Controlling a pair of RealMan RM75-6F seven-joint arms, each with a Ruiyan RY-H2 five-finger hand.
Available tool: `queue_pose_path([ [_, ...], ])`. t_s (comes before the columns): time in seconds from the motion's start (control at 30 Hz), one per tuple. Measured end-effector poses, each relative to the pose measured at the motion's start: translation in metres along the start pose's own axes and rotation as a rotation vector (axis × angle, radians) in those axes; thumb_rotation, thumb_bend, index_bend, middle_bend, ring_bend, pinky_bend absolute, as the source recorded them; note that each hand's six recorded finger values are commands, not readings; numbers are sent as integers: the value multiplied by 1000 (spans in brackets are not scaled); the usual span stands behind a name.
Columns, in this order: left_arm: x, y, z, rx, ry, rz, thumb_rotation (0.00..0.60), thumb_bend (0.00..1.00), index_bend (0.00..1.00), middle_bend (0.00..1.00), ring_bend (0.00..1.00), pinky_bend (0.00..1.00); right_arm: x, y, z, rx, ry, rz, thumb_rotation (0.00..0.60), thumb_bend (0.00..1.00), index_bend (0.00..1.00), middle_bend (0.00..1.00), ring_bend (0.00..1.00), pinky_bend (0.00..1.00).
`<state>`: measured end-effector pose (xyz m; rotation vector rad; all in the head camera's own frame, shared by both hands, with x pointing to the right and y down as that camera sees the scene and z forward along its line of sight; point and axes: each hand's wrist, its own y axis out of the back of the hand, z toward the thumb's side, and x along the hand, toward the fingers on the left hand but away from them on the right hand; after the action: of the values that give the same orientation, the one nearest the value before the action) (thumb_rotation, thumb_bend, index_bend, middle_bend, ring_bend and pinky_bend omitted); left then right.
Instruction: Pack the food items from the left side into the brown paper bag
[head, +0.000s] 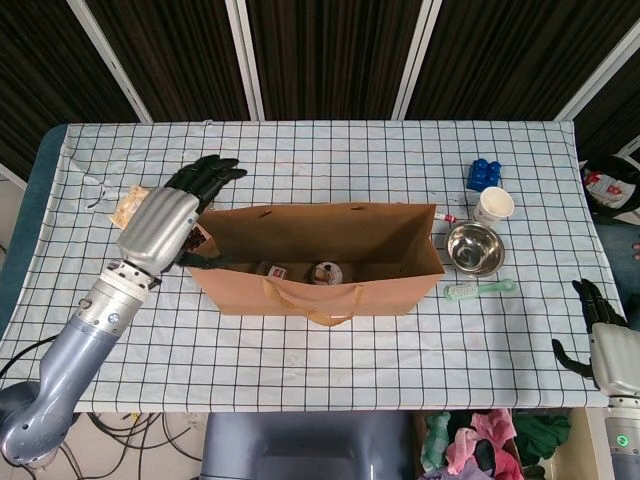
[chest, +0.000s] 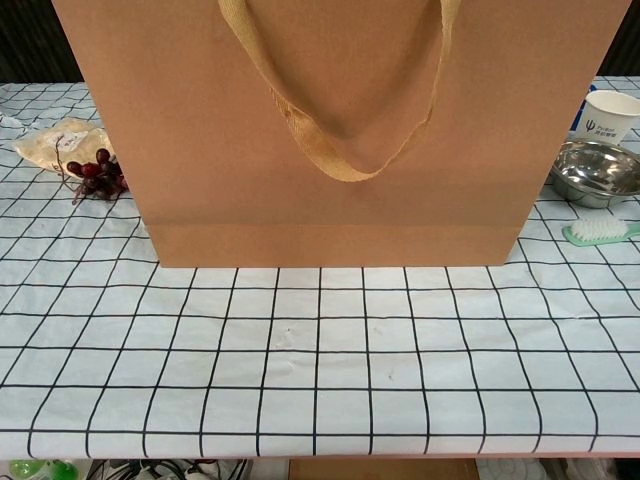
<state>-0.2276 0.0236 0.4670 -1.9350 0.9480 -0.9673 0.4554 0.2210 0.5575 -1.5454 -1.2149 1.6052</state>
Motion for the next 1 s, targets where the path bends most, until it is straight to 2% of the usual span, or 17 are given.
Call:
queue_pose_path([
  [0.13, -2, 12, -28, 192, 62, 86, 600, 6, 128, 94, 0, 139, 0, 1, 0, 0, -2, -5, 600, 272, 29, 34, 141, 270],
  [0.33, -22, 28, -54, 303, 136, 215, 600, 7, 128, 108, 0, 152, -1, 0, 0, 6, 0, -2, 600, 272, 29, 33, 141, 270],
  [0.43, -33, 33, -63, 388, 166, 254, 600, 6, 128, 108, 0, 150, -1, -1, 1, 7, 2, -1, 600, 272, 29, 33, 141, 270],
  [0.53, -42, 28, -76, 463, 213, 241, 600, 6, 128, 107, 0, 139, -1, -1, 1, 6, 3, -2, 600, 272, 29, 33, 141, 270],
  [0.6, -44, 23, -85, 470, 242, 218, 600, 6, 128, 107, 0, 143, -1, -1, 0, 6, 2, -2, 600, 272, 29, 33, 141, 270],
  [0.83, -43, -17, -127, 377, 332, 87, 600, 7, 127, 107, 0, 158, -1, -1, 0, 7, 2, -1, 600, 272, 29, 33, 141, 270],
  [1.0, -34, -41, -147, 359, 367, 40, 600, 6, 126, 107, 0, 158, -1, -1, 0, 6, -1, -1, 600, 272, 29, 33, 141, 270],
])
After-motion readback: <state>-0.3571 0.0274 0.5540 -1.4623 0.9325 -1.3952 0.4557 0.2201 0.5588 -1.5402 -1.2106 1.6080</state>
